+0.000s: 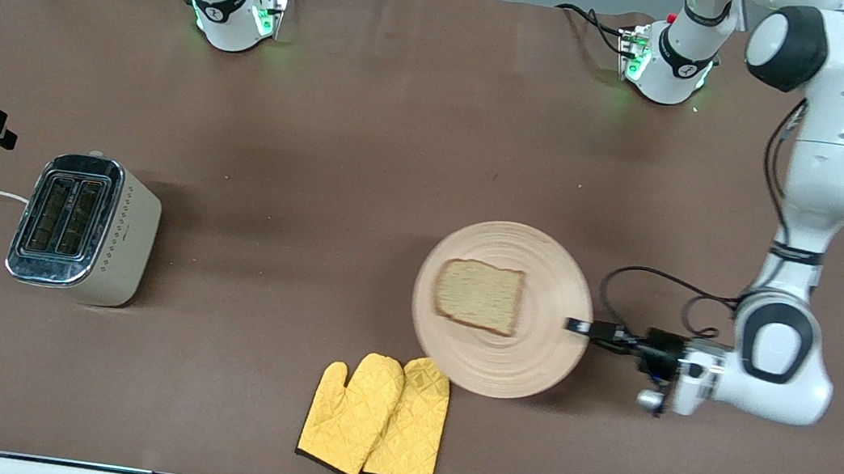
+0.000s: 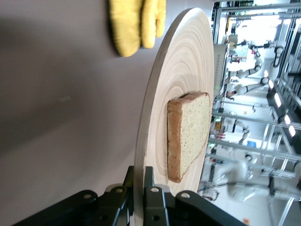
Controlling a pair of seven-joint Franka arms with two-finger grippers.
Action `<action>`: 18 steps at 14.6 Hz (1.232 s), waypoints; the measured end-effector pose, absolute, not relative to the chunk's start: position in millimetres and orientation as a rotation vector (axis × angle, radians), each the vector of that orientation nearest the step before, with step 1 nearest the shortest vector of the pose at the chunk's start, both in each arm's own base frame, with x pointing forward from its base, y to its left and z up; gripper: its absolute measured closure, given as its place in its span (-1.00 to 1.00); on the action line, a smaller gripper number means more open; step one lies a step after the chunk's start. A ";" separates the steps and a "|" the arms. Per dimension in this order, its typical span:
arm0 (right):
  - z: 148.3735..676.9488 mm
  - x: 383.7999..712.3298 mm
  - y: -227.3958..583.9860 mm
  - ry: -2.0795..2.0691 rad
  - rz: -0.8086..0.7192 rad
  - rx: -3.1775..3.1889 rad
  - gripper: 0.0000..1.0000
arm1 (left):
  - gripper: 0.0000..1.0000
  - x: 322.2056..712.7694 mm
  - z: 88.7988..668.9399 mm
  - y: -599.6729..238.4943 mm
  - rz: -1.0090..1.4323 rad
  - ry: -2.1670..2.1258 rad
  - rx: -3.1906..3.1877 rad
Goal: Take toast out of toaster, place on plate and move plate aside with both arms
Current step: 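Slide the plate with toast away from the toaster using the left gripper, then open the left gripper and pull it back from the plate rim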
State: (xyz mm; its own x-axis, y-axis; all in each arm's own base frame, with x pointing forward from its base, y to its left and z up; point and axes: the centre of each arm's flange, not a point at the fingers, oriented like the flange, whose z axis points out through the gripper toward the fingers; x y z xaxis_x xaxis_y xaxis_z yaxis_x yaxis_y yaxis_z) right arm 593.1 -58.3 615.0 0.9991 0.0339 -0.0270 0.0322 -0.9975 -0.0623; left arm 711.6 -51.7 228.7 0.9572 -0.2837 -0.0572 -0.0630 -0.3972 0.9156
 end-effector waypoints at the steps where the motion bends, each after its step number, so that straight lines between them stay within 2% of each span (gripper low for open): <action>1: 615.0 593.1 -58.3 -0.051 0.043 -3.079 -1.00 | 0.81 707.6 223.0 -10.0 -0.218 -0.273 1.982; 4: 614.9 592.9 -58.3 -0.051 0.046 -3.079 -1.00 | 0.81 685.6 189.7 100.8 -0.144 -0.285 2.009; 7: 614.9 592.9 -58.4 -0.051 0.046 -3.079 -1.00 | 0.81 661.8 145.1 161.2 -0.118 -0.218 1.999; 11: 614.9 592.9 -58.4 -0.051 0.046 -3.079 -1.00 | 0.81 654.4 110.6 164.9 -0.135 -0.176 2.009; 15: 614.8 592.8 -58.5 -0.051 0.048 -3.079 -1.00 | 0.76 654.9 106.9 165.7 -0.142 -0.162 2.024; 16: 614.8 592.8 -58.6 -0.050 0.048 -3.079 -1.00 | 0.62 654.4 107.0 169.2 -0.141 -0.158 2.031; 18: 614.8 592.7 -59.3 -0.048 0.047 -3.079 -1.00 | 0.21 654.5 109.0 175.8 -0.138 -0.155 2.046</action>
